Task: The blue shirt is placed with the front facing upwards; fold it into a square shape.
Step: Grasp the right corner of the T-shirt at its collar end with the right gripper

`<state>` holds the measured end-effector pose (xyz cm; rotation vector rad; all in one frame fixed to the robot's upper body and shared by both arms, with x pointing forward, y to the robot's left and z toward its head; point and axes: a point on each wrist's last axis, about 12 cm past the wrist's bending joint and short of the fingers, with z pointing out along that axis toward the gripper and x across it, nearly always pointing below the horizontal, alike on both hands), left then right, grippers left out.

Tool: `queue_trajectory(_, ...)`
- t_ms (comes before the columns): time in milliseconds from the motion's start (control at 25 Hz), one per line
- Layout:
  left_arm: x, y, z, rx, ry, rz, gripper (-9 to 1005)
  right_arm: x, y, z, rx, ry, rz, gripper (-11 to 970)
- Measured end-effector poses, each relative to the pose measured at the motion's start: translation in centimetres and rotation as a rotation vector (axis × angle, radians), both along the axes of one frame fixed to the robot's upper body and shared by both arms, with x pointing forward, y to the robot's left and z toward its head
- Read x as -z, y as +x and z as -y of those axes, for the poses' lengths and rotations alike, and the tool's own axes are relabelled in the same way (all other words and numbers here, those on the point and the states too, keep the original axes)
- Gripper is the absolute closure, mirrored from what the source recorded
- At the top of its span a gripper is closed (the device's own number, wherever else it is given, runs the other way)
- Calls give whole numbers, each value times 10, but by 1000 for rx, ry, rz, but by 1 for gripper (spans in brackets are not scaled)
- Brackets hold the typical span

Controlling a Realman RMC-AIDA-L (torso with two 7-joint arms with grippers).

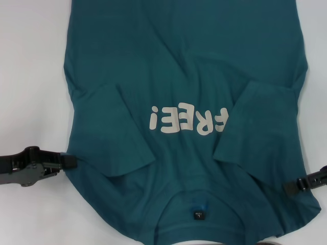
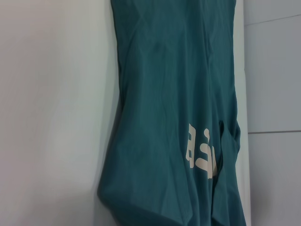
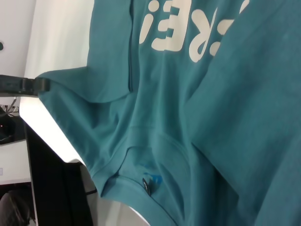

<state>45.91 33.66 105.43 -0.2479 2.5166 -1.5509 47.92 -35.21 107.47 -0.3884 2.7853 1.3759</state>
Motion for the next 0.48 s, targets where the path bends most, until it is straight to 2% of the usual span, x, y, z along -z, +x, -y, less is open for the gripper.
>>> queue_trajectory(480,0,1,0,-1,2,2,948,5,-7,0,-16,-23,-52,27)
